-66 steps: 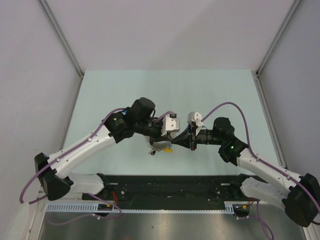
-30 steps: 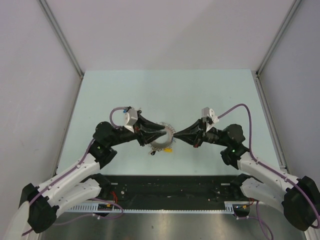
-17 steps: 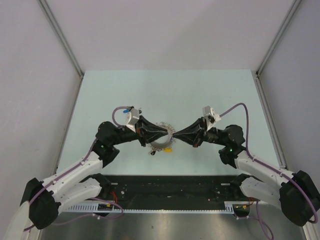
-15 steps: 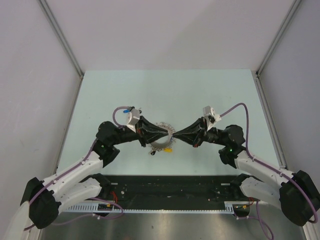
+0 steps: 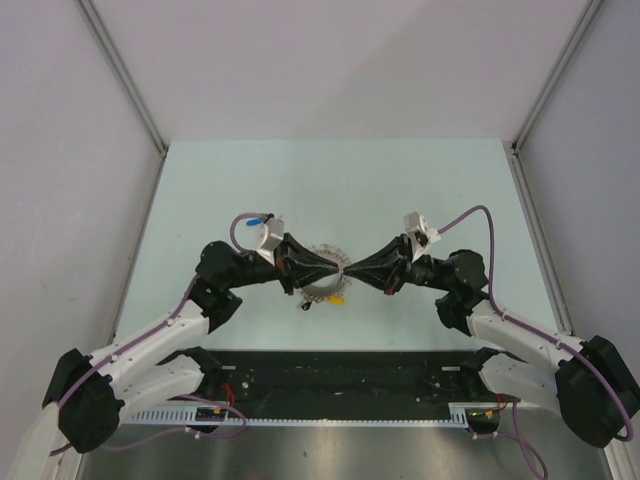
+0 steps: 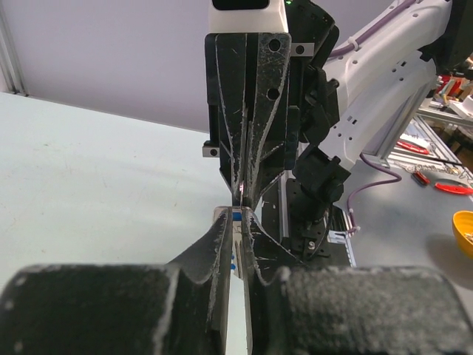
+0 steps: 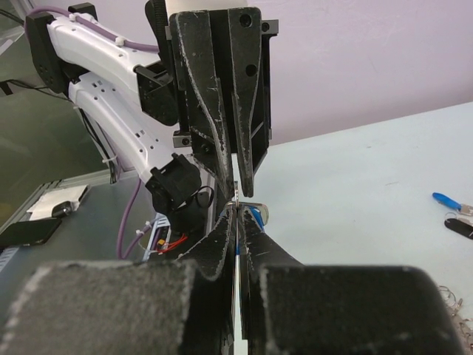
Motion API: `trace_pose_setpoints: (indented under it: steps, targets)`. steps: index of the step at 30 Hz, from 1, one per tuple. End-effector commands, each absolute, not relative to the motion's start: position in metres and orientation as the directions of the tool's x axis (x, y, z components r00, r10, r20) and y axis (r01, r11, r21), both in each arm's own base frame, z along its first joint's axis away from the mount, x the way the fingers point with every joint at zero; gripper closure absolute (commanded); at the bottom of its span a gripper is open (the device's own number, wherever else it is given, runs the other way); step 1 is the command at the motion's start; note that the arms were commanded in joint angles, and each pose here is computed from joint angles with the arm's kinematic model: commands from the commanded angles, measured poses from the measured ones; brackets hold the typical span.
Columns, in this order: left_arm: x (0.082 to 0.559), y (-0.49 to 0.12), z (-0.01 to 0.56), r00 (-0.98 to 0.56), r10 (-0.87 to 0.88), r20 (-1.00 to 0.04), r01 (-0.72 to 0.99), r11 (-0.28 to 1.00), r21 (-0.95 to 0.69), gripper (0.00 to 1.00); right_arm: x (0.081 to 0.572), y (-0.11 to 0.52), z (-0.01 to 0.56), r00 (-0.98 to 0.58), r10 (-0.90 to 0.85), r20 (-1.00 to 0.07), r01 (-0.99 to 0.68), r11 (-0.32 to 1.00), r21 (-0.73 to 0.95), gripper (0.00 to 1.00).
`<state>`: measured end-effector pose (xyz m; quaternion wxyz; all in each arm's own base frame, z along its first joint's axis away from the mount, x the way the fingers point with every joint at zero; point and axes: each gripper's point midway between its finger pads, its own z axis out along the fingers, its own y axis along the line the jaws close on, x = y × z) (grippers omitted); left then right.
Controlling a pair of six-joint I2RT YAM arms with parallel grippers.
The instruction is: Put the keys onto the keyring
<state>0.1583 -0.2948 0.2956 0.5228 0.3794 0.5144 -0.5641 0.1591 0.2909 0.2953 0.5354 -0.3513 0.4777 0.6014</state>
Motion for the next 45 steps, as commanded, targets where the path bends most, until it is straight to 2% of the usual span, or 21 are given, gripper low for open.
trace_pose_setpoints:
  steps: [1,15,20,29,31,32,34,35,38,42,45]
  targets:
    - [0.153,-0.297,0.305,-0.153,-0.217,-0.964,0.985,0.042,-0.166,0.87,0.154,0.291,0.305,-0.149,0.341,-0.928,-0.987,0.011,0.162,1.0]
    - [0.15,-0.302,0.302,-0.166,-0.201,-0.965,0.985,0.021,-0.174,0.89,0.154,0.293,0.303,-0.153,0.333,-0.93,-0.986,0.004,0.164,1.0]
    - [0.149,-0.302,0.306,-0.158,-0.205,-0.966,0.986,0.018,-0.165,1.0,0.154,0.294,0.298,-0.156,0.318,-0.935,-0.986,-0.003,0.164,1.0]
    - [0.152,-0.3,0.301,-0.137,-0.159,-0.978,0.987,0.057,-0.148,1.0,0.159,0.296,0.287,-0.159,0.283,-0.946,-0.985,0.021,0.171,1.0]
    - [0.156,-0.298,0.3,-0.126,-0.143,-0.982,0.986,0.089,-0.14,1.0,0.162,0.295,0.283,-0.163,0.267,-0.95,-0.983,0.038,0.18,0.96]
    - [0.159,-0.296,0.293,-0.124,-0.104,-0.987,0.984,0.113,-0.136,1.0,0.163,0.293,0.286,-0.147,0.27,-0.952,-0.985,0.049,0.166,0.85]
    - [0.166,-0.292,0.292,-0.089,-0.075,-0.993,0.981,0.164,-0.101,1.0,0.167,0.291,0.28,-0.147,0.241,-0.959,-0.982,0.079,0.17,0.75]
    - [0.167,-0.29,0.29,-0.104,-0.044,-0.994,0.978,0.179,-0.11,1.0,0.167,0.288,0.282,-0.133,0.238,-0.962,-0.983,0.091,0.158,0.65]
    - [0.172,-0.284,0.288,-0.081,0.015,-0.997,0.971,0.225,-0.076,1.0,0.172,0.285,0.279,-0.097,0.194,-0.976,-0.982,0.14,0.126,0.55]
    - [0.179,-0.279,0.284,-0.081,0.062,-0.995,0.961,0.27,-0.061,1.0,0.182,0.281,0.275,-0.072,0.154,-0.985,-0.975,0.199,0.102,0.55]
    - [0.191,-0.275,0.273,-0.144,0.065,-0.987,0.929,0.352,-0.113,1.0,0.196,0.275,0.256,-0.152,0.118,-0.981,-0.944,0.276,0.179,0.55]
